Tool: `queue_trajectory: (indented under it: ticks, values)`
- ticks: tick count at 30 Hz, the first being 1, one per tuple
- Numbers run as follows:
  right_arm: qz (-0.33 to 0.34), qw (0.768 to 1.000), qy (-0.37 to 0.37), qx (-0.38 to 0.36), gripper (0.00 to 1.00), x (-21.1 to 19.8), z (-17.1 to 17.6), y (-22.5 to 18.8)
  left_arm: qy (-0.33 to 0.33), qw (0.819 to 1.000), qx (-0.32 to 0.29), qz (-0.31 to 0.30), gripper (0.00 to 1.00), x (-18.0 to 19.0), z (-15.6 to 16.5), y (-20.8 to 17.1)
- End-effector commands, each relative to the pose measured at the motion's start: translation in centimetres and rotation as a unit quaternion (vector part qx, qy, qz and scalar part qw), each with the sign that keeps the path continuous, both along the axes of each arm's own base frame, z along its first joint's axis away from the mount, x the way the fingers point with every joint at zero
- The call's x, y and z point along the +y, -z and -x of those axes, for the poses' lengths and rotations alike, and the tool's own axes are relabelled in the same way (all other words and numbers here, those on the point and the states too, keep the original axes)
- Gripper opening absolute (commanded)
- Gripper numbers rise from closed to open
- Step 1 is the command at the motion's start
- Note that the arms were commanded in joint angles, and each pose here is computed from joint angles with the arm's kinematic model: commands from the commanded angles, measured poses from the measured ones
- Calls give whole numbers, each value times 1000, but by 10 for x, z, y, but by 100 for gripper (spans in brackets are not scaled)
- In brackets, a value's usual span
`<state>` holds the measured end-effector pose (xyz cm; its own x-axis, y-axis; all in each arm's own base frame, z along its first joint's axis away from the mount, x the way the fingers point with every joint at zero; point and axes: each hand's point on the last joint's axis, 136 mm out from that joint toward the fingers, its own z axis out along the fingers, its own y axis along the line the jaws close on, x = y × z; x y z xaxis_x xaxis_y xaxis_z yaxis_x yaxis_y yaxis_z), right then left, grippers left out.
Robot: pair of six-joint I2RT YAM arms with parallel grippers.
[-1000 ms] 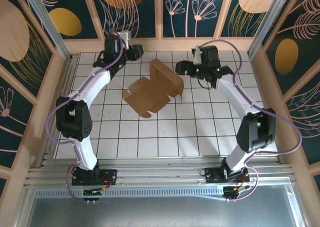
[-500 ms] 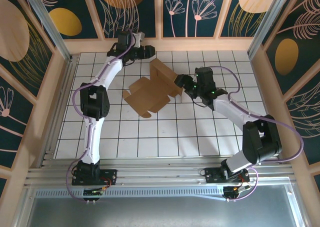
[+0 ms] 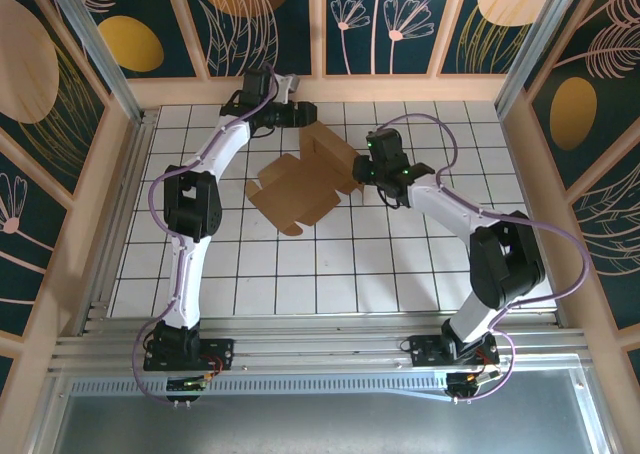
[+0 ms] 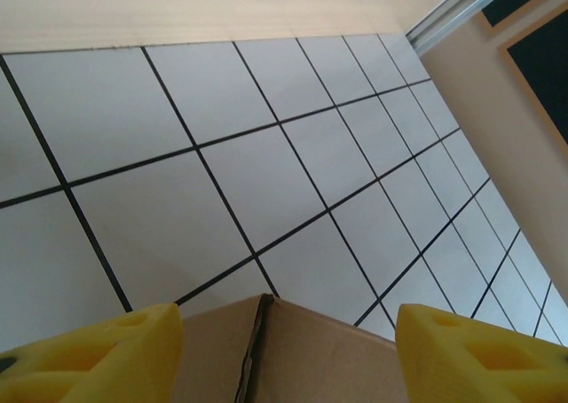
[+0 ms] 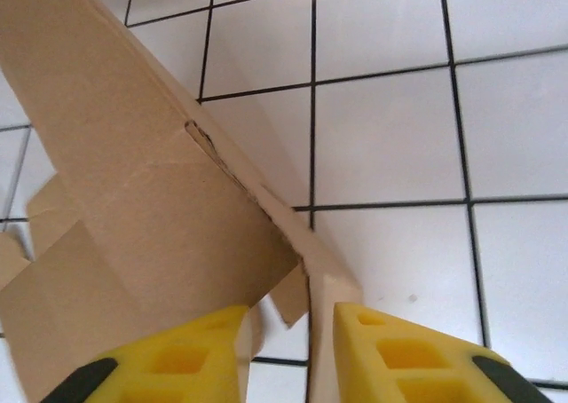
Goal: Fold the paper box
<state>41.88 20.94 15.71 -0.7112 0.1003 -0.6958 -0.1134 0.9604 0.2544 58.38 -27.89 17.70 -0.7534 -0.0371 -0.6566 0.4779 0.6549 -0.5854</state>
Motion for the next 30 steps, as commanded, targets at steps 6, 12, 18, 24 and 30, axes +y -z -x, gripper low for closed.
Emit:
queue_trajectory:
  ticks: [6,12,18,24,30]
  values:
    - [132,989,-51,-36,15,-5,-29,1,29,999,18,-5,62,-10,24,6]
    - [238,953,-137,-125,10,4,-55,-19,-11,1000,6,-29,67,8,39,-10]
    - [318,900,-209,-214,7,11,-86,-39,-100,993,-36,-57,85,41,48,-38]
    - [264,908,-244,-218,17,21,-111,-35,-182,980,-44,-66,87,70,52,-47]
    - [244,919,-237,-200,39,22,-129,-33,-200,978,-28,-55,85,79,36,-42]
